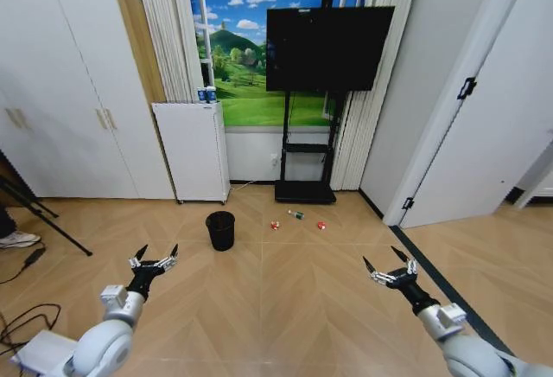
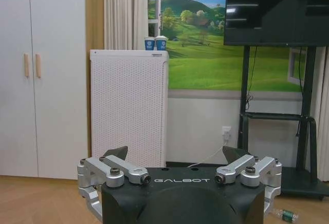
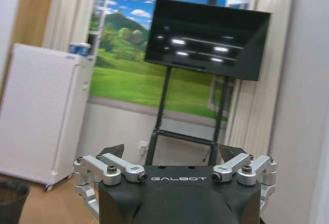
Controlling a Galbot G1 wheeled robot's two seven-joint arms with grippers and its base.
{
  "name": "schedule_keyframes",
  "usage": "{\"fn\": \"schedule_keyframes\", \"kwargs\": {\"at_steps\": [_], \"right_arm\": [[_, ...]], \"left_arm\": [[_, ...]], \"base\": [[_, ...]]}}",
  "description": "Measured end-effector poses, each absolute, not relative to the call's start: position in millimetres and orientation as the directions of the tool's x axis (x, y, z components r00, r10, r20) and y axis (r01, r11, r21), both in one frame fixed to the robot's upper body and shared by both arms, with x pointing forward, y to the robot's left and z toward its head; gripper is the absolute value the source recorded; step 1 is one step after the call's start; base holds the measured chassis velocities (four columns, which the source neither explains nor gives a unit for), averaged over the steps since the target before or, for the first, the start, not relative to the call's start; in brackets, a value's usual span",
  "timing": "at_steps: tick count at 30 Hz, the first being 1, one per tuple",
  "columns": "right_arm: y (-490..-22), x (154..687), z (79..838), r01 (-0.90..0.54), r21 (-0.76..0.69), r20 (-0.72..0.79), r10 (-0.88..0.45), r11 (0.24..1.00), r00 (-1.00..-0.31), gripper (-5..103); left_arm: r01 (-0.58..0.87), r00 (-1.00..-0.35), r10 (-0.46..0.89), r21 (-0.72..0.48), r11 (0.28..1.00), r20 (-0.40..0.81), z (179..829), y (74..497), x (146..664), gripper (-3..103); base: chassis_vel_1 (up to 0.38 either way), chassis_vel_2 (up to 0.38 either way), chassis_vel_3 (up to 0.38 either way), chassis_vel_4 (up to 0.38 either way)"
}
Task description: Pick up the trash bin and place the garbage on the floor into it.
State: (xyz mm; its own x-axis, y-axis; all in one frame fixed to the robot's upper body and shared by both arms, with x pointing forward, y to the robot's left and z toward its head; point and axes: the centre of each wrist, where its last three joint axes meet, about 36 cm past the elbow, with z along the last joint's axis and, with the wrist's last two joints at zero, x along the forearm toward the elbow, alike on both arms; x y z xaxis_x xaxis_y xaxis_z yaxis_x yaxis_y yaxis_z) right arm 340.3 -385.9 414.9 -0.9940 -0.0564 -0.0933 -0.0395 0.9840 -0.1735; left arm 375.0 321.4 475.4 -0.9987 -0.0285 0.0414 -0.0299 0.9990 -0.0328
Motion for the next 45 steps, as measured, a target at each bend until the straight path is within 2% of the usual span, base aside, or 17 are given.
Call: {"fn": "schedule_keyframes", "kwargs": {"at_steps": [1, 5, 7, 10, 12, 13, 21, 24, 28, 37, 41, 45], "right_arm": [[-368.1, 347.8, 424.2, 0.007, -0.134, -0.107, -0.008, 0.991, -0.994, 100], [-345.0, 357.4, 438.4, 0.062, -0.083, -0.121, 0.051, 0.995, -0.991, 100], [-317.9, 367.6, 458.3, 0.117, -0.022, -0.133, 0.113, 0.993, -0.985, 100], [-303.2, 372.5, 470.9, 0.141, 0.01, -0.139, 0.141, 0.99, -0.98, 100], [-256.6, 382.4, 517.7, 0.201, 0.113, -0.151, 0.217, 0.973, -0.965, 100], [-253.1, 382.7, 521.5, 0.206, 0.119, -0.149, 0.222, 0.971, -0.964, 100], [-251.9, 382.5, 520.4, 0.212, 0.115, -0.145, 0.228, 0.97, -0.963, 100], [-275.3, 372.8, 453.7, 0.234, -0.01, -0.088, 0.233, 0.972, -0.969, 100], [-291.1, 364.2, 420.8, 0.233, -0.074, -0.067, 0.228, 0.97, -0.971, 100], [-317.9, 359.4, 385.5, 0.195, -0.151, -0.066, 0.187, 0.969, -0.98, 100], [-333.8, 356.1, 363.6, 0.18, -0.186, -0.058, 0.172, 0.966, -0.983, 100], [-347.6, 362.7, 350.5, 0.227, -0.21, -0.053, 0.221, 0.951, -0.974, 100]], "left_arm": [[-0.029, -0.999, -0.026, -0.044, 0.999, 0.047, 493.8, 307.5, 380.5, 100], [-0.024, -0.999, -0.021, -0.061, 0.998, 0.038, 504.4, 299.6, 387.6, 100], [-0.039, -0.998, -0.035, -0.075, 0.996, 0.055, 489.6, 301.1, 392.5, 100], [-0.042, -0.998, -0.039, -0.073, 0.996, 0.05, 484.5, 300.9, 393.8, 100], [-0.06, -0.997, -0.055, -0.099, 0.993, 0.056, 471.5, 297.9, 396.8, 100], [-0.065, -0.997, -0.059, -0.103, 0.993, 0.054, 468.3, 297.7, 397.6, 100], [-0.075, -0.996, -0.07, -0.1, 0.992, 0.052, 448.3, 297.5, 395.0, 100], [-0.084, -0.996, -0.08, -0.102, 0.991, 0.043, 444.8, 301.4, 397.5, 100], [-0.084, -0.996, -0.082, -0.093, 0.992, 0.031, 442.0, 307.9, 400.0, 100], [-0.073, -0.997, -0.073, -0.083, 0.994, 0.01, 427.3, 326.5, 404.2, 100], [-0.097, -0.995, -0.095, -0.057, 0.994, 0.03, 399.7, 347.3, 409.0, 100], [-0.119, -0.992, -0.117, -0.034, 0.992, 0.042, 383.8, 359.9, 408.3, 100]], "base": [[0.0, 0.0, 0.0, 0.0], [0.0, 0.0, 0.0, 0.0], [0.0, 0.0, 0.0, 0.0], [0.0, 0.0, 0.0, 0.0], [0.0, 0.0, 0.0, 0.0], [0.0, 0.0, 0.0, 0.0], [0.0, 0.0, 0.0, 0.0], [0.0, 0.0, 0.0, 0.0], [0.0, 0.0, 0.0, 0.0], [0.0, 0.0, 0.0, 0.0], [0.0, 0.0, 0.0, 0.0], [0.0, 0.0, 0.0, 0.0]]}}
